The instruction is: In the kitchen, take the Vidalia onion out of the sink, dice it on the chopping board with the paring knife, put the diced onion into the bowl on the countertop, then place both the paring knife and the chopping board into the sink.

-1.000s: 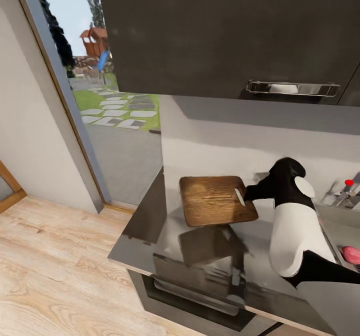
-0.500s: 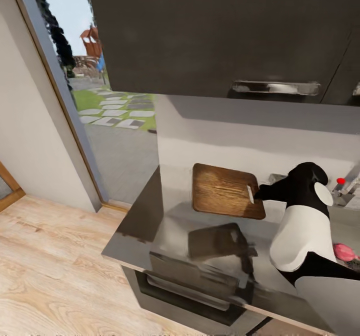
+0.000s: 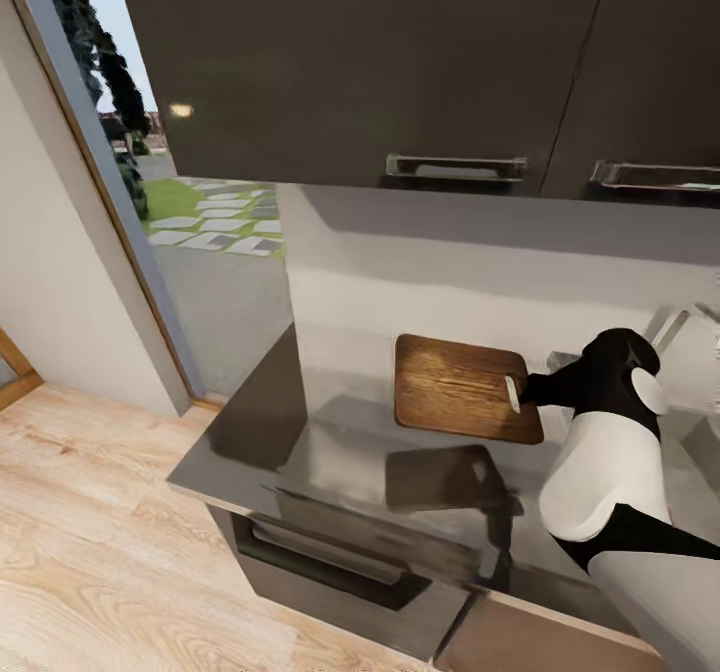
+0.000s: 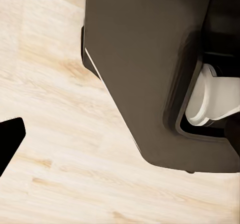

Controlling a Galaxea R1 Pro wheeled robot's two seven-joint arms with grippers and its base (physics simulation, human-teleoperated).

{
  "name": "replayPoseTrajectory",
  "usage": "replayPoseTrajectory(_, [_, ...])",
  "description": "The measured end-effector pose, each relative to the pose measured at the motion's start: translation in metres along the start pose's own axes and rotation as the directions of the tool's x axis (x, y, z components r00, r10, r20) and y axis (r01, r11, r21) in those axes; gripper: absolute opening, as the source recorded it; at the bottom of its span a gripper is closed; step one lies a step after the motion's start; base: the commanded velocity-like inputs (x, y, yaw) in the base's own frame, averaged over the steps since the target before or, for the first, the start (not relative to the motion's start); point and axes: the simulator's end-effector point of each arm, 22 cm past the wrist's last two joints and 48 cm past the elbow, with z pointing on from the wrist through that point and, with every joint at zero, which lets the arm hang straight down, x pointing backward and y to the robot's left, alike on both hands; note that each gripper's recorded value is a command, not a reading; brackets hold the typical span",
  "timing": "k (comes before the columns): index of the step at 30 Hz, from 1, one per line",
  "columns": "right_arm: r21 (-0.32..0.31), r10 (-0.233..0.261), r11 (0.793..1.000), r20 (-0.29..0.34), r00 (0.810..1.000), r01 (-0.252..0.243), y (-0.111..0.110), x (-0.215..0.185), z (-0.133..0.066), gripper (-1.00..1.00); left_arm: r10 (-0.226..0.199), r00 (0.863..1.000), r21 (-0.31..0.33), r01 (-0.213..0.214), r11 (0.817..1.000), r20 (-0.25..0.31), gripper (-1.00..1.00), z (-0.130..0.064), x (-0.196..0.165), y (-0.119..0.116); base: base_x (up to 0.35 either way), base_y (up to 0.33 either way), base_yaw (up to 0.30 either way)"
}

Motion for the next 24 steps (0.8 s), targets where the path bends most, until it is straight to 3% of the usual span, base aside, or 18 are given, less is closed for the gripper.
replayPoseTrajectory(8, [-0.023,0.051,0.998,-0.008,0.999,-0.051,-0.005,0.009,0.005,-1.00,0.000,1.000,0.000,0.000,1.000,0.000,1.00,0.000,0.000,0.000,-0.134,-0.248,0.000])
replayPoseTrajectory(24, [0.037,0.072,0.997,-0.029,0.997,-0.071,-0.023,0.018,0.006,-1.00,0.000,1.000,0.000,0.000,1.000,0.001,1.00,0.000,0.000,0.000,-0.006,-0.011,-0.061])
